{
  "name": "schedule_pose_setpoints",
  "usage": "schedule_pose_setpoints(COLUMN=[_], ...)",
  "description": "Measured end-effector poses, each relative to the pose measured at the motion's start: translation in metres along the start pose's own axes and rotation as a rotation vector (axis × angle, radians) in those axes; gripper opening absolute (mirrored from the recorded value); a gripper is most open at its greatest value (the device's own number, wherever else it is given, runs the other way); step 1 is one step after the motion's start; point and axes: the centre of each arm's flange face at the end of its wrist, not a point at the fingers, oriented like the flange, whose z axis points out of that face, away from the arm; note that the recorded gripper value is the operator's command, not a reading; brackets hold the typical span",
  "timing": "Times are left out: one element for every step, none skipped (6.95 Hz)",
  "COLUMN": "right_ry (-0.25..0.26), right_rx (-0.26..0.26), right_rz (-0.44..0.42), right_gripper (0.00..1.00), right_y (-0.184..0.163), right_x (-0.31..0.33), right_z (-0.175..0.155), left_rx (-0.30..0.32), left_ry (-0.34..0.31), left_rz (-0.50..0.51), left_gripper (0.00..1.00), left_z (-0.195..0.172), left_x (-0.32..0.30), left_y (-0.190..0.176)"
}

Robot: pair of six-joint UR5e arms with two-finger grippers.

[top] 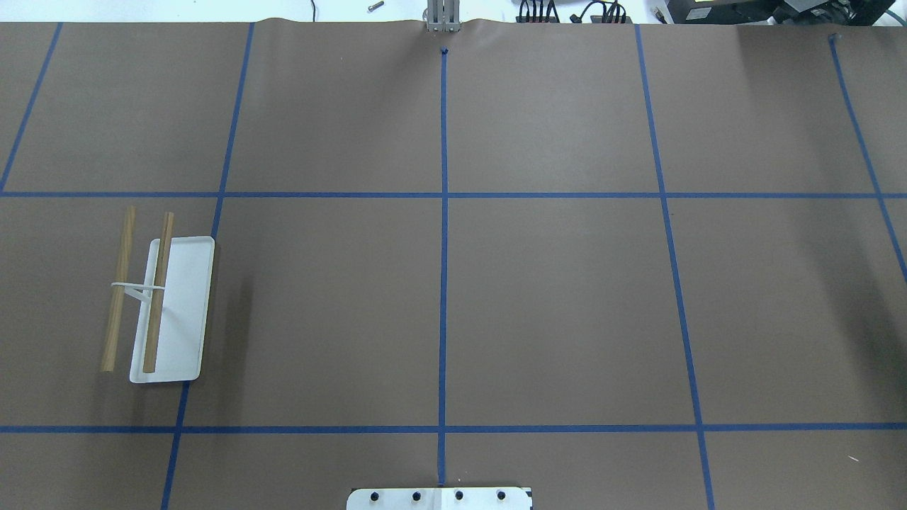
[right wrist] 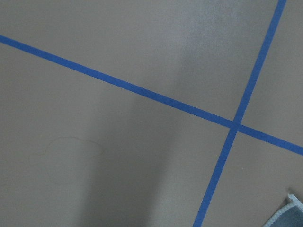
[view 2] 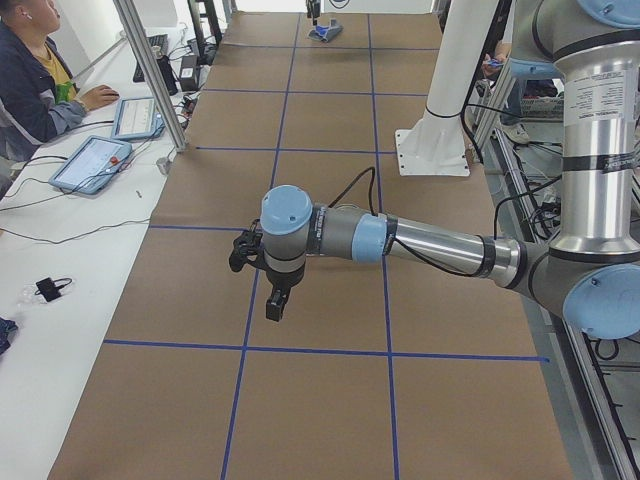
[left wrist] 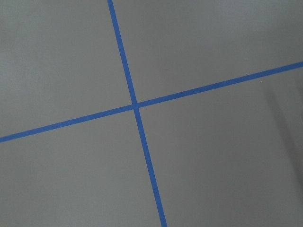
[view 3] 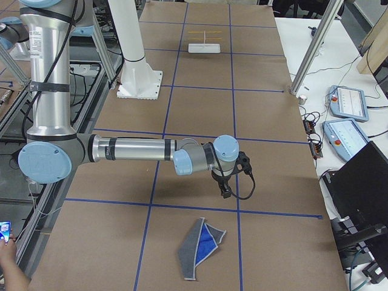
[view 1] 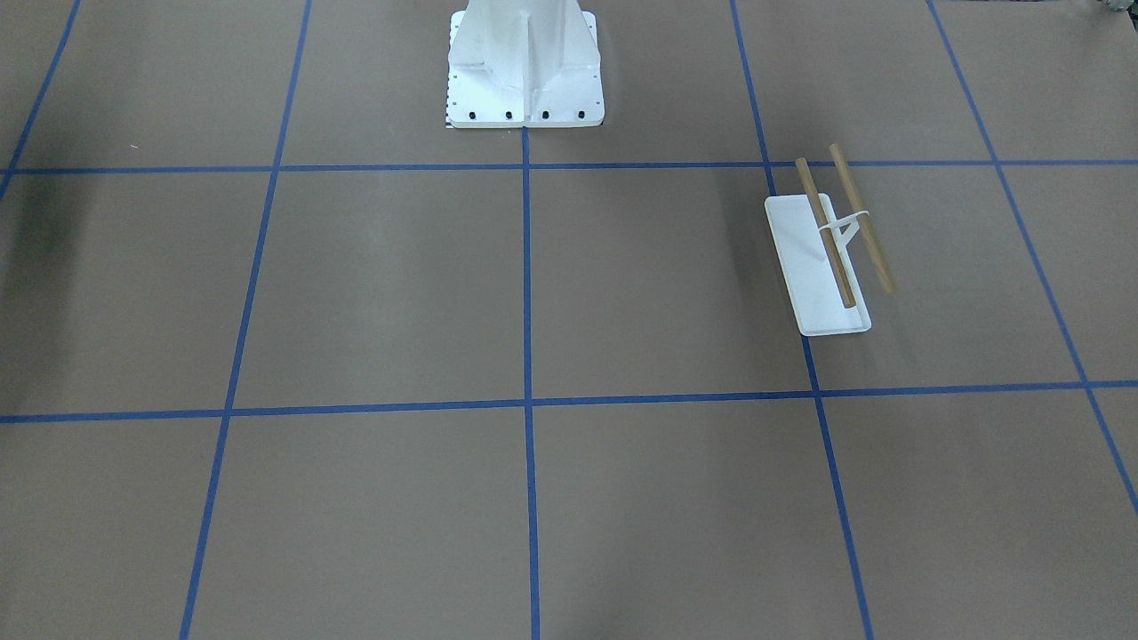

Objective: Hang towel on rack

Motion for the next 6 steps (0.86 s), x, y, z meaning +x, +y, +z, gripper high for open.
schedule_pose_setpoints(right_ry=[-0.005,-0.026,-0.065,-0.084,-0.08,-0.085], right_rx=[-0.02,-0.025,-0.025,-0.036,-0.048,-0.067], right_rz=[0.008,0.049,0.094,0.121,0.117,0.09], right_gripper=[1.0,1.0,0.99,0.97,0.88,0.78], right_y=[0.01,0.02,0.029,0.031,0.02,0.004], right_x=[0.022,0.054,0.086,0.105,0.107,0.095], right_z=[0.009,0.014,0.019,0.028,0.034,0.043], left_rx=[0.0,0.001,0.002,0.002,0.002,0.003], left_ry=[0.002,0.002,0.002,0.003,0.003,0.004], left_rz=[0.0,0.001,0.001,0.001,0.001,0.001], left_gripper=[0.98,0.98,0.98,0.98,0.98,0.98], left_z=[0.0,0.0,-0.001,-0.001,-0.001,-0.001], left_x=[0.0,0.001,0.001,0.001,0.001,0.001], left_y=[0.0,0.0,0.0,0.0,0.0,0.0])
